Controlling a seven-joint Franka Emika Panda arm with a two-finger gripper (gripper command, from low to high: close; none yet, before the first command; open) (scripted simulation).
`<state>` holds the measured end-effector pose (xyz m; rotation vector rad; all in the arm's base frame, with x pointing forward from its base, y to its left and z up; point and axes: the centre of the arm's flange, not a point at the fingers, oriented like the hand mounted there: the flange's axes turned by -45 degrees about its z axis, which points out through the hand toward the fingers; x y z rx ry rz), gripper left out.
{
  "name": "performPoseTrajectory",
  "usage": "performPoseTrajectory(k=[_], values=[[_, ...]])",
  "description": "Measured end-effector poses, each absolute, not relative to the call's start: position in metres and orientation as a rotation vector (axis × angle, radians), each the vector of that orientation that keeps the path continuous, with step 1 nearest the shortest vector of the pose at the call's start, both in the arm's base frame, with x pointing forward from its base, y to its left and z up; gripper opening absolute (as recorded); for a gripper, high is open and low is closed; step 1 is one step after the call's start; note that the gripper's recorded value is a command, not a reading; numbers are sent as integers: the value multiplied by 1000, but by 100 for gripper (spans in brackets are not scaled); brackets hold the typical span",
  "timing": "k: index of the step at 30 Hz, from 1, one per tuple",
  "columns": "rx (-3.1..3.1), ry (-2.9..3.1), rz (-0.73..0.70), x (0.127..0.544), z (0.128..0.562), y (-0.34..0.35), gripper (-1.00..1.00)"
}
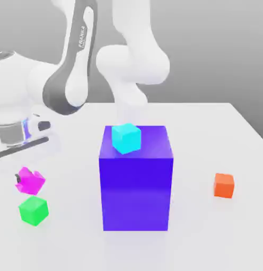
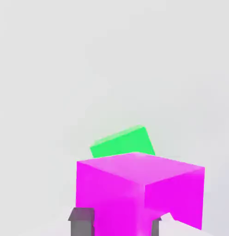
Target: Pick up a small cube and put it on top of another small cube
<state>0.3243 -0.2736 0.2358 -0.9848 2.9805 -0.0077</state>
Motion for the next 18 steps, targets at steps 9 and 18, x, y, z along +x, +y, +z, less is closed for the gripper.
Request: performPoseTrajectory(k=[9, 18], values=[[-1024, 2969, -5, 332, 182, -261, 100], [-1020, 2970, -8, 333, 199, -263, 100]])
